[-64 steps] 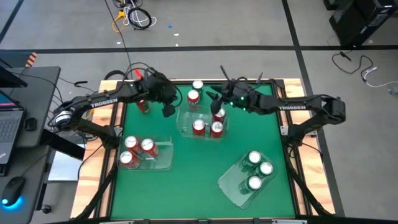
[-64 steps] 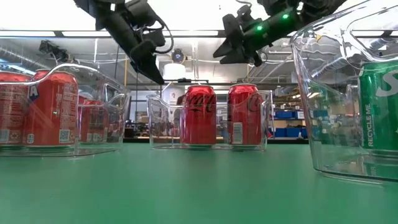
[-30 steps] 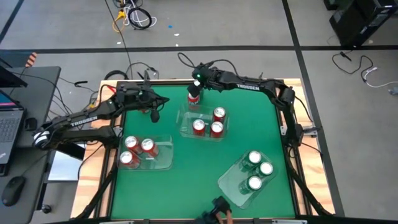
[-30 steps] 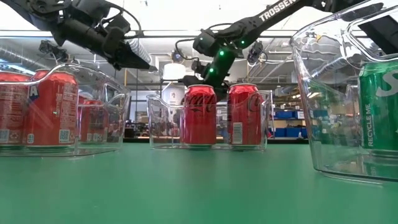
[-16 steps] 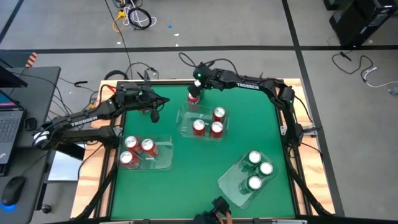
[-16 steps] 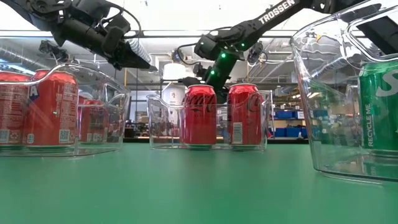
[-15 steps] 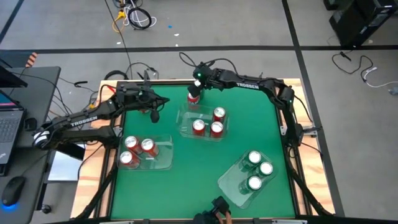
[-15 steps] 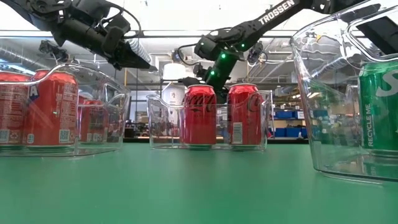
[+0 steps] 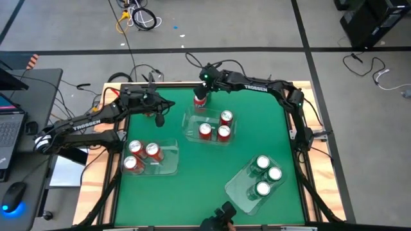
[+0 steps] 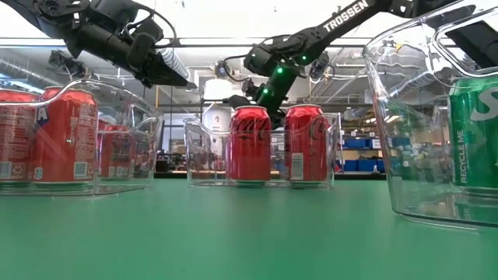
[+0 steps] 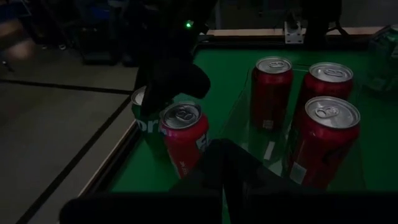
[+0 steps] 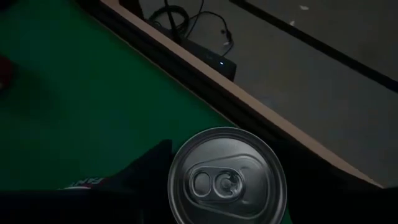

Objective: Sort soda cans
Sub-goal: Put the green soda can into the bottom right transparent bin

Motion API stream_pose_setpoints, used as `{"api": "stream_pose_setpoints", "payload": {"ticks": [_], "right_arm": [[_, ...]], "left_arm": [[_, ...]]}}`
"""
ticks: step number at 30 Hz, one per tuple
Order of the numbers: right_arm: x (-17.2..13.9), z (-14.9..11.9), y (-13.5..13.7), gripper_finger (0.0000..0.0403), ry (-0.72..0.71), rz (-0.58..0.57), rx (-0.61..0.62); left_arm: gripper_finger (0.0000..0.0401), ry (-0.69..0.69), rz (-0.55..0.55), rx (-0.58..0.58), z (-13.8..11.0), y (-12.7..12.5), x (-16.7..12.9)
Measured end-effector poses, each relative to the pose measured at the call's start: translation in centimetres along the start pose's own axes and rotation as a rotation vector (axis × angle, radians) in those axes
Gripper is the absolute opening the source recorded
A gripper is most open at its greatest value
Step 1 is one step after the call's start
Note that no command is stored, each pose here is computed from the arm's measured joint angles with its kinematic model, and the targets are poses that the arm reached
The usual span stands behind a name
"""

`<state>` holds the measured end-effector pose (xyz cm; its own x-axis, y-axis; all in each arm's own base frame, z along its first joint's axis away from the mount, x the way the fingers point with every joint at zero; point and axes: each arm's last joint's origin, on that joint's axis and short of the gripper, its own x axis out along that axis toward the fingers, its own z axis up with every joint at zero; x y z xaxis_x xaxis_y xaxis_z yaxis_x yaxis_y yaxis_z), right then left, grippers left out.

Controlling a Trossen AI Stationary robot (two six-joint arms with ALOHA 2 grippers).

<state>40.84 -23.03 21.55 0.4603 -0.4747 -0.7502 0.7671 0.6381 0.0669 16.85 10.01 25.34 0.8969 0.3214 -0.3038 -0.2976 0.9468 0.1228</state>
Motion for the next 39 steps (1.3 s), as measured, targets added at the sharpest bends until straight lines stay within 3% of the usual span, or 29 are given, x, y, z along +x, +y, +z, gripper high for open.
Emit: {"api": "stream_pose_setpoints", "payload": {"ticks": [9, 18, 28, 39], "right_arm": [[-1.7, 0.4, -0.4, 0.0234, 0.013, 0.008, -0.005], [-6.3, 1.4, -1.0, 0.0236, 0.001, 0.000, -0.022], [-18.4, 1.2, -0.8, 0.0236, -0.039, 0.005, -0.049], [-30.8, -5.0, 3.3, 0.0236, -0.004, 0.190, -0.077]], "left_arm": [[0.0004, 0.000, -0.002, -0.001, 0.0, 0.0, 0.0], [0.0004, -0.001, -0.001, -0.001, 0.0, 0.0, 0.0], [0.0004, -0.001, -0.001, 0.004, 0.0, 0.0, 0.0], [0.0004, -0.016, 0.002, 0.008, 0.2, 0.0, 0.0]]}}
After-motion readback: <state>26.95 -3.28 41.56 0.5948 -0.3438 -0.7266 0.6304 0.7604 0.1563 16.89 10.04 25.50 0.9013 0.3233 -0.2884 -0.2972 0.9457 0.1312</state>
